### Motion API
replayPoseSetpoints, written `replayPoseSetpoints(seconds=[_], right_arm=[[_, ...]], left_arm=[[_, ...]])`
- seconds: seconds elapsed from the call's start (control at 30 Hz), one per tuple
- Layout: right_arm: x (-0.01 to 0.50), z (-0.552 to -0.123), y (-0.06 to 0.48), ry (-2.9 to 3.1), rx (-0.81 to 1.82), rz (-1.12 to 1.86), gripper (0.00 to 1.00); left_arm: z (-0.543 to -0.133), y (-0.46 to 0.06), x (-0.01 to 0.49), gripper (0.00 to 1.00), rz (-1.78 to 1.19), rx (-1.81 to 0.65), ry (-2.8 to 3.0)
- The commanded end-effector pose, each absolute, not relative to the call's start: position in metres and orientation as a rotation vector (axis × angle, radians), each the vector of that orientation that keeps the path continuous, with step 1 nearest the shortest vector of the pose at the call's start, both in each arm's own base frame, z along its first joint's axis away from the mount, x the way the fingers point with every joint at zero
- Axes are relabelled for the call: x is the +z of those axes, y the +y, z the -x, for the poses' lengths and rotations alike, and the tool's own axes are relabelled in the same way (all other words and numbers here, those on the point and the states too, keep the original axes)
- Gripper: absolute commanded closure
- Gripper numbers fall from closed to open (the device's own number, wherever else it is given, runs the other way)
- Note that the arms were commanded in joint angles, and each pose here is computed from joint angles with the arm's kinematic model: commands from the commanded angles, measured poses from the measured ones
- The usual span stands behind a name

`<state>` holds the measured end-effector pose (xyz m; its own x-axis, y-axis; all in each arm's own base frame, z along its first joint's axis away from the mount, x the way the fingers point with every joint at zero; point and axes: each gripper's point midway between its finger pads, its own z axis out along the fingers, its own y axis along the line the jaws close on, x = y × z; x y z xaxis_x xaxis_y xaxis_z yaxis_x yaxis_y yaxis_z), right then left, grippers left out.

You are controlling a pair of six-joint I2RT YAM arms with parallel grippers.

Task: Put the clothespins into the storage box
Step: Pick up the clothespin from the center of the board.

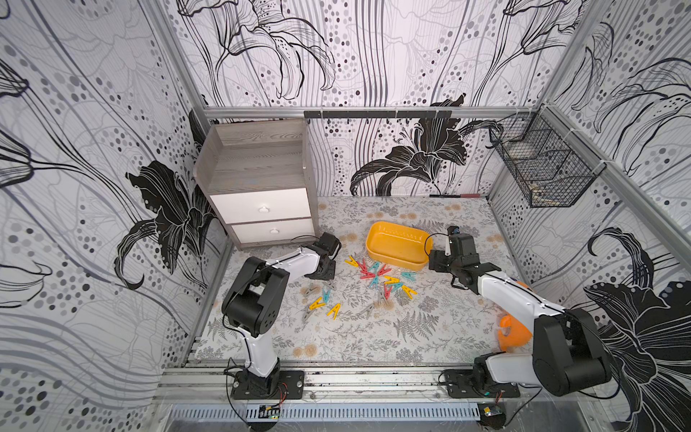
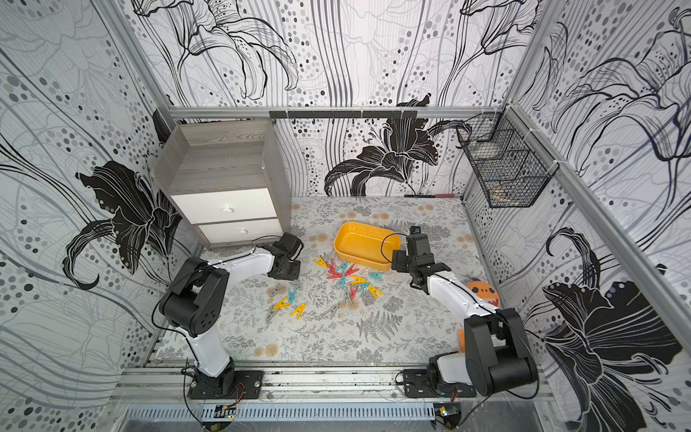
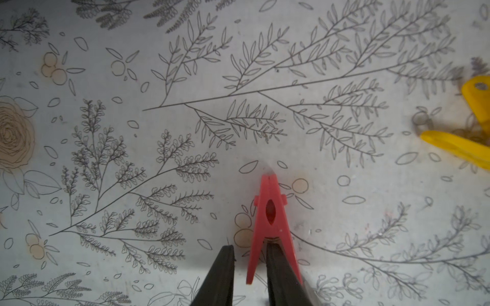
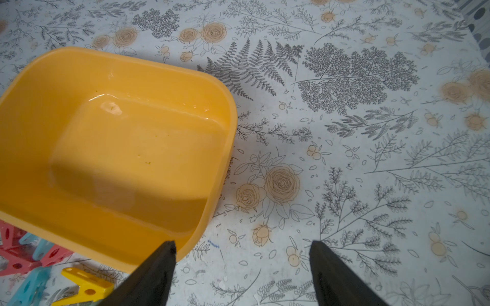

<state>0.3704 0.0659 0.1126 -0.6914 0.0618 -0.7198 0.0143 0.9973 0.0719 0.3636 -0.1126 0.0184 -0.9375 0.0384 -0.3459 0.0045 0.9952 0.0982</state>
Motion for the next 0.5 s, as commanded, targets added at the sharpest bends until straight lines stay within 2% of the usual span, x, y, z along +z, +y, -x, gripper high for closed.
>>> replayPoseSetpoints(seconds=[0.0, 0.2, 0.47], right_arm=[[0.114, -0.372, 0.070, 2.337, 0.096, -0.068, 0.17], [0.117, -0.370, 0.070, 2.338, 0.100, -0.068, 0.17], [0.128, -0.365, 0.068, 2.329, 0.097, -0.063, 0.17]], left_arm=[[-0.371, -0.118, 0.017, 0.75, -0.046, 0.110, 2.770], [-0.372, -0.123, 0.017, 0.90, -0.054, 0.085, 2.769], [-0.378, -0.137, 0.048, 0.92, -0.070, 0.045, 2.701]])
